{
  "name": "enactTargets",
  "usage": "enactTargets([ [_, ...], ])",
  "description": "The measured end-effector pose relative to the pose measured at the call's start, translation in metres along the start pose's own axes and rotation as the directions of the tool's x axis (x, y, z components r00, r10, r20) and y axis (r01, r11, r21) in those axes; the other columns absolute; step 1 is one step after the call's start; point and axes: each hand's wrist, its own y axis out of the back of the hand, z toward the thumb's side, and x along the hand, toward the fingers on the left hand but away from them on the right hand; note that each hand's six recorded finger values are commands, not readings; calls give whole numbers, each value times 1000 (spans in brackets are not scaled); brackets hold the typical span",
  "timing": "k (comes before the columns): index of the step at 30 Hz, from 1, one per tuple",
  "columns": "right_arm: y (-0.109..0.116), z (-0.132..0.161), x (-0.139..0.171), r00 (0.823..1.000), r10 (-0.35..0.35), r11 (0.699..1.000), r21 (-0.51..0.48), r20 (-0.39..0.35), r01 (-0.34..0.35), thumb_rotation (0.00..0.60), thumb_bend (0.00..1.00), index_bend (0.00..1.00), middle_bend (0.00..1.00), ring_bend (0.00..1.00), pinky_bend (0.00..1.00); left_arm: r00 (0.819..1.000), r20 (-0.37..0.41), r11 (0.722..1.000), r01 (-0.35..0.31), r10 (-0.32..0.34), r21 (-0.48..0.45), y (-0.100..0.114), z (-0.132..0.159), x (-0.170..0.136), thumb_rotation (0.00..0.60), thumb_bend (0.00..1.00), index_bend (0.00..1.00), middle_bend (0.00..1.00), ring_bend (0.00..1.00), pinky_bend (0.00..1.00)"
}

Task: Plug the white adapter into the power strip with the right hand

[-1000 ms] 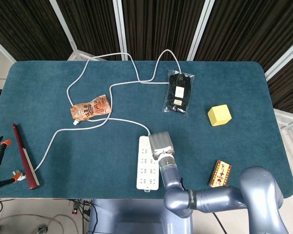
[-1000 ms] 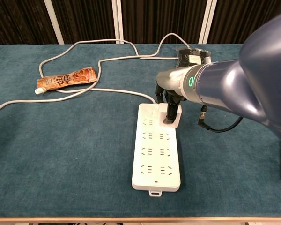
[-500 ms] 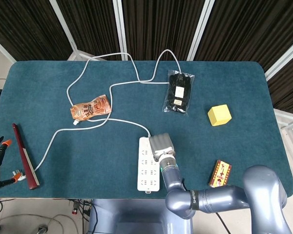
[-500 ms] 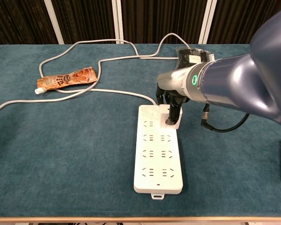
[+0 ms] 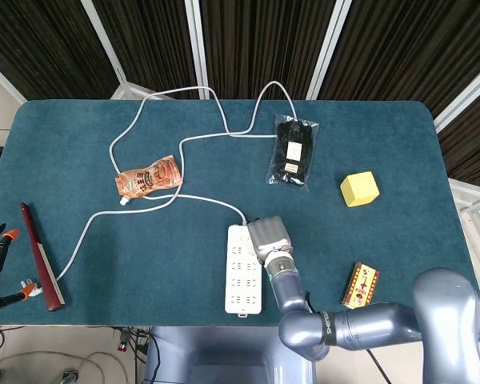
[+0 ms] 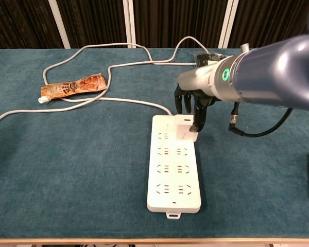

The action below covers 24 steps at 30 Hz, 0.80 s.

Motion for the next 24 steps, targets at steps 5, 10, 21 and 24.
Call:
enactTargets([
  [5, 21, -20, 7, 999, -53, 998, -32, 13, 53, 600, 358, 315, 291, 1000, 1000, 1000, -3, 1000, -5, 5, -1, 1, -1, 0, 600, 100, 131, 0, 0, 0],
  [10, 44, -57, 22, 990, -131, 991, -36, 45, 132, 600, 358, 306, 291, 960, 1000, 1000, -2, 1000, -7, 6, -2, 2, 0, -1, 600, 100, 131, 0, 0, 0],
  [21, 50, -142, 70, 971, -224, 930, -280, 86, 239, 600, 358, 301, 115, 402, 620, 1000, 0, 1000, -9, 9, 3, 1, 1, -3, 600, 100, 131, 0, 0, 0],
  [24, 40, -161, 83, 968, -241, 889, -382, 75, 252, 600, 357, 296, 70, 286, 475, 1000, 2, 1000, -8, 8, 6, 1, 2, -3, 600, 100, 131, 0, 0, 0],
])
